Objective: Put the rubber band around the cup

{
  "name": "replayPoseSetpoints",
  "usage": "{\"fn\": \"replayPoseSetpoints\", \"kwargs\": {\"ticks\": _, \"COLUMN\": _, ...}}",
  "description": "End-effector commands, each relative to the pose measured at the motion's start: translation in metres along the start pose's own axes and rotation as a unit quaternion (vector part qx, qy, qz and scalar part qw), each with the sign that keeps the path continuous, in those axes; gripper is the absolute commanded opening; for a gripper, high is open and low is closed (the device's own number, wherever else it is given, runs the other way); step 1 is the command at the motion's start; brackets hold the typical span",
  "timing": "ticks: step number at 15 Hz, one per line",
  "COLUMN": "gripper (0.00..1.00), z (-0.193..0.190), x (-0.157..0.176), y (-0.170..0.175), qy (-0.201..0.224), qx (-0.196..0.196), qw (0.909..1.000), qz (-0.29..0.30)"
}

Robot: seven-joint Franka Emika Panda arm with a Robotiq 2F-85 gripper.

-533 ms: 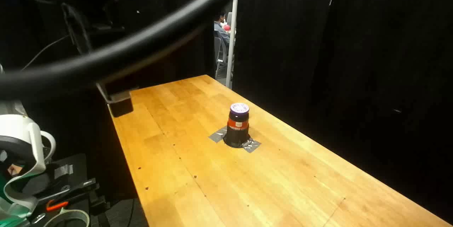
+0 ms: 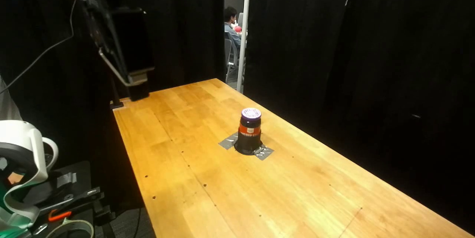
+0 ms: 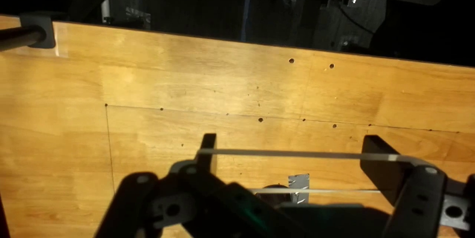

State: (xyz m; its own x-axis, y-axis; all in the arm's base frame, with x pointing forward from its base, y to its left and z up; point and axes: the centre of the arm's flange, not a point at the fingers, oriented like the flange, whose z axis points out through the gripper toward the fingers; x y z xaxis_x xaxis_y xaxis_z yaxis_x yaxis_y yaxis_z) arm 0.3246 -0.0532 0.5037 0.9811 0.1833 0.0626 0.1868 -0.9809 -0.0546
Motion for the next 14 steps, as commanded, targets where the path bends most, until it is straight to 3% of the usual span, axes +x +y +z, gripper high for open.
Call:
{"fn": "replayPoseSetpoints", "kwargs": {"ticks": 1, "gripper": 1.00, "z": 0.001, "x": 0.076, "y": -0.060, "qy": -0.002, "qx": -0.068, "qw": 0.9977, "qz": -0.003}}
{"fn": "replayPoseSetpoints", "kwargs": {"ticks": 5, "gripper": 1.00, "z": 0.028, "x": 0.147, "y": -0.127, "qy": 0.034, "qx": -0.132, "qw": 0.9905, "qz": -0.017}}
{"fn": "replayPoseSetpoints", "kwargs": {"ticks": 8, "gripper": 1.00, "z": 0.057, "x": 0.202, "y": -0.157, "qy": 0.079, "qx": -0.172, "qw": 0.9819, "qz": -0.013}}
{"fn": "replayPoseSetpoints", "kwargs": {"ticks": 11, "gripper": 1.00, "z": 0.090, "x": 0.250, "y": -0.170, "qy": 0.120, "qx": -0.180, "qw": 0.9762, "qz": -0.006}}
{"fn": "replayPoseSetpoints", "kwargs": {"ticks": 14, "gripper": 1.00, "z": 0.127, "x": 0.285, "y": -0.162, "qy": 0.146, "qx": -0.172, "qw": 0.9743, "qz": -0.003}}
